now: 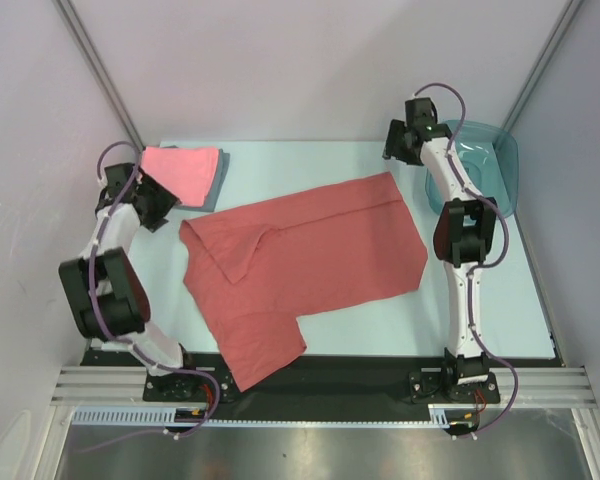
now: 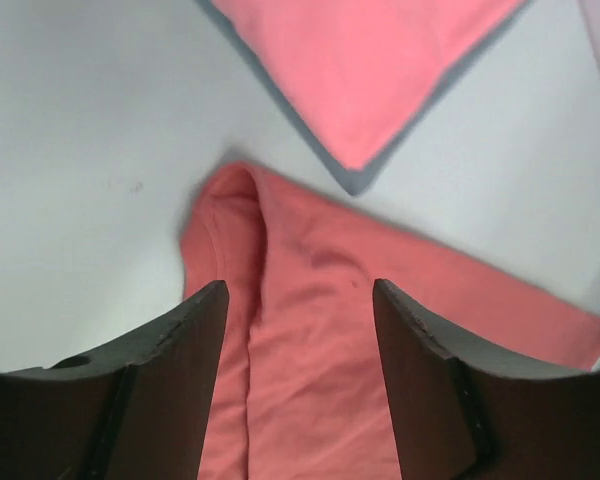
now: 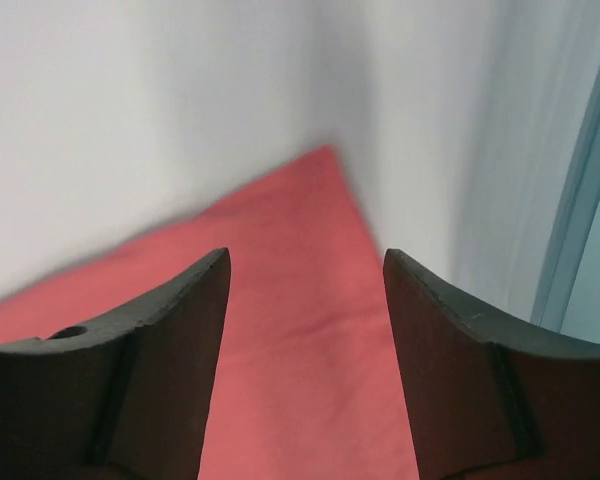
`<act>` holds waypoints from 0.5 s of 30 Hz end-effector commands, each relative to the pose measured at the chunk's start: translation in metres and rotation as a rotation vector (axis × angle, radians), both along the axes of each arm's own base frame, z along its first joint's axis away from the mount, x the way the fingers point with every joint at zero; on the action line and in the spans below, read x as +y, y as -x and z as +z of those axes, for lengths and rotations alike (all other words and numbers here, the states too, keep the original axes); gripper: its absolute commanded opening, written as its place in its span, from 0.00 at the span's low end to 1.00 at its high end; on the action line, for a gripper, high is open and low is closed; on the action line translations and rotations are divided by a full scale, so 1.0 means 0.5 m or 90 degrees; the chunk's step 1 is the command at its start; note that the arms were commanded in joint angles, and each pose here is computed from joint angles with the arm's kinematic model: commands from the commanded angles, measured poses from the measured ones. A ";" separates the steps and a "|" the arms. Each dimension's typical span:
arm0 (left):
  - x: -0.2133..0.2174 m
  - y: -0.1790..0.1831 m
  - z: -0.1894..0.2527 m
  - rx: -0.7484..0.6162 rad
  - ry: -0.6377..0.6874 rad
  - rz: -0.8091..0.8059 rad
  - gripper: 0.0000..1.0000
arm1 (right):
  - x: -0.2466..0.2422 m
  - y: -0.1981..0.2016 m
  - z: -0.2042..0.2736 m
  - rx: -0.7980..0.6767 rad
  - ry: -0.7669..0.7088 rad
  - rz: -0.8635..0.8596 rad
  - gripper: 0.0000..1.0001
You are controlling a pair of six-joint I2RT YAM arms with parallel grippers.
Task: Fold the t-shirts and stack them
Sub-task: Fold the tshirt
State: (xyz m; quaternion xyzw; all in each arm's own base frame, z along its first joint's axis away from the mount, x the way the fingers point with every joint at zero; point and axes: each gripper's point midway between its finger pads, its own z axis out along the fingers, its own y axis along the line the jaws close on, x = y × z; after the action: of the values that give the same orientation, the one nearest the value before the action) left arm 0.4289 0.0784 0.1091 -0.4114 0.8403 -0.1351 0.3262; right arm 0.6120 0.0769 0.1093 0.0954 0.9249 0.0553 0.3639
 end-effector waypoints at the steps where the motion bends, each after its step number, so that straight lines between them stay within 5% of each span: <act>1: -0.037 0.062 0.073 -0.018 -0.077 -0.056 0.65 | 0.092 0.085 0.166 -0.048 0.004 0.049 0.67; 6: -0.166 0.105 0.053 -0.018 -0.061 -0.161 0.52 | 0.291 0.217 0.159 0.002 -0.088 0.177 0.50; 9: -0.183 0.091 0.033 -0.022 -0.038 -0.169 0.37 | 0.428 0.309 0.136 0.028 -0.146 0.273 0.26; 15: -0.137 -0.018 0.049 -0.054 -0.044 -0.152 0.23 | 0.602 0.435 0.073 0.104 -0.284 0.368 0.21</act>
State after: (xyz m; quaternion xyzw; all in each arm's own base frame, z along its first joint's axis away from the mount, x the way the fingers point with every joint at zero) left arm 0.3971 -0.0084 0.1070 -0.2963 0.8933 -0.1521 0.3019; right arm 0.4017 0.3531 0.1429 -0.1078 0.9215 0.2750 0.2523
